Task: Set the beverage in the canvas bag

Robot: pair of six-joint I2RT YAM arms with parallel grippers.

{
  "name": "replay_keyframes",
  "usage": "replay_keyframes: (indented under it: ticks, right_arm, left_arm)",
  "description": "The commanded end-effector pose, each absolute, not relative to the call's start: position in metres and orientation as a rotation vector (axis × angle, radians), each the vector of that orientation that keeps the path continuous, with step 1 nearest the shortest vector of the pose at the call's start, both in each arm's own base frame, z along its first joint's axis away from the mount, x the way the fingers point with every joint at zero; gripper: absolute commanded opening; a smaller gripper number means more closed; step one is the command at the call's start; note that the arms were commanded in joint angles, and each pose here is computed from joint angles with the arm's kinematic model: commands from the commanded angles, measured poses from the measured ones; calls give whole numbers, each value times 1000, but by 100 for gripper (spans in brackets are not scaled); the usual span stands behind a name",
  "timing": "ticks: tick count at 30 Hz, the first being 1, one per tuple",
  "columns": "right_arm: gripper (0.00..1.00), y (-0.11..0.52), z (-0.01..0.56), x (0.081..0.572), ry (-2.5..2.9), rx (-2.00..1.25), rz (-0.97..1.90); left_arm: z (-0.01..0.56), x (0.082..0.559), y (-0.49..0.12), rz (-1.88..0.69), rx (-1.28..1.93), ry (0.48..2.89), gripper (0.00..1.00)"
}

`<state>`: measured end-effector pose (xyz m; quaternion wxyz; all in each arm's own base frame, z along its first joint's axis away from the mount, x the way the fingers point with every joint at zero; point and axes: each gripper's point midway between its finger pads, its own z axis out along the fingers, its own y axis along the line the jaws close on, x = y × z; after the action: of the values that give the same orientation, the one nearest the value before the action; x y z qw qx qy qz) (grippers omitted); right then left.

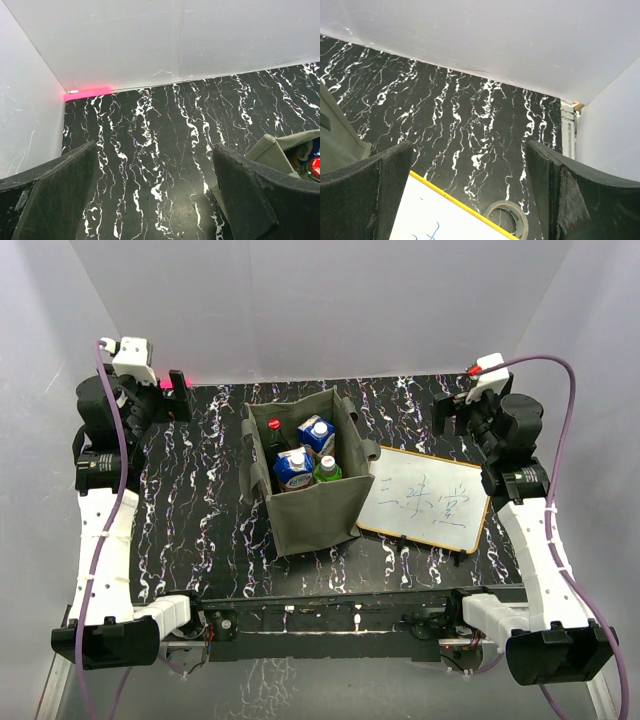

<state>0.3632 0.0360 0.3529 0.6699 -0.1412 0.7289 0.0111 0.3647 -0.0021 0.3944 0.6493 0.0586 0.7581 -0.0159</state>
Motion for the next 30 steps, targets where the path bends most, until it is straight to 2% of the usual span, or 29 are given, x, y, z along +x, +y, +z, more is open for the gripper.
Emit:
replay_keyframes:
  ticks: [1,12,30]
  right_arm:
    - [99,20,382,361,1628,-247,-36]
    - [99,31,388,362,1663,-301,20]
    - [99,31,385,358,1666,-318,17]
  left_arm:
    - [406,353,-7,-62,159,1719,97]
    - [388,358,-4,-57,132,1746,97]
    - [394,354,-4,-57,136,1729,97]
